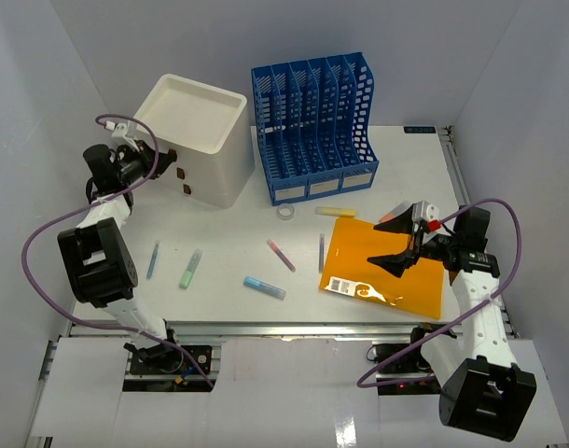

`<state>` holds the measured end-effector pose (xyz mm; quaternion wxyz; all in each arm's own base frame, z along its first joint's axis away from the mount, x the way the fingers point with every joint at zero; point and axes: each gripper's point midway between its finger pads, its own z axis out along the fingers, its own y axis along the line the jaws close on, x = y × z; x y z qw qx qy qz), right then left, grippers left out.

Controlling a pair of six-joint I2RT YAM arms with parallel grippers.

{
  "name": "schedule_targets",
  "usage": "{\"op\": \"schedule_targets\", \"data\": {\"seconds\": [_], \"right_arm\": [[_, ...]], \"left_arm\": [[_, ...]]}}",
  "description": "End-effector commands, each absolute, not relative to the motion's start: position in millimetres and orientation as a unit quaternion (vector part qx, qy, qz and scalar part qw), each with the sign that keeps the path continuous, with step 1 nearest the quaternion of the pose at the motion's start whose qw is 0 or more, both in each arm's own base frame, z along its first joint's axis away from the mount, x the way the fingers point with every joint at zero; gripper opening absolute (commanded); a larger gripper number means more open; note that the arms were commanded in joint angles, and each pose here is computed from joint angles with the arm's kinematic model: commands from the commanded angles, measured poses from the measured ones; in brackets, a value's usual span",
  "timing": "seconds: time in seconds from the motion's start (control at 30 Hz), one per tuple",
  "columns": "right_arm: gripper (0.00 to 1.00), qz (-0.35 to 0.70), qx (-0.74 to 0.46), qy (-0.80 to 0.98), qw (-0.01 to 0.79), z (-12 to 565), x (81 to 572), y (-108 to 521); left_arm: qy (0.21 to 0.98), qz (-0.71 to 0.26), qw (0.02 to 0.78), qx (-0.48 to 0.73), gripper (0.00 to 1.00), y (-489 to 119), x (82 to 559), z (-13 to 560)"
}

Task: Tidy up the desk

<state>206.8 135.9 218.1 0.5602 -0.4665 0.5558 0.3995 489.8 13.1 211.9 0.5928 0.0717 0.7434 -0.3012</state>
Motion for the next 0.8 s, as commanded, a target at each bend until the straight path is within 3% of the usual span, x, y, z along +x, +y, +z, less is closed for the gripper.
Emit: {"op": "schedule_targets", "data": {"seconds": [0.0, 0.23, 0.77], "right_arm": [[0.90, 0.404, -0.470, 0.546, 0.563, 219.0, 205.5, 136.7], [0.90, 0.405, -0.472, 0.544, 0.564, 219.6, 204.2, 137.4], [0.90, 0.403, -0.476, 0.538, 0.567, 221.8, 200.9, 138.1]], "left_arm": [[0.724, -0.285, 0.622, 0.089, 0.09, 9.2, 481.8, 237.0], [0.718, -0.257, 0.642, 0.075, 0.00, 10.1, 457.2, 253.0], [0.742, -0.248, 0.623, -0.008, 0.00, -1.4, 372.3, 224.9]]}}
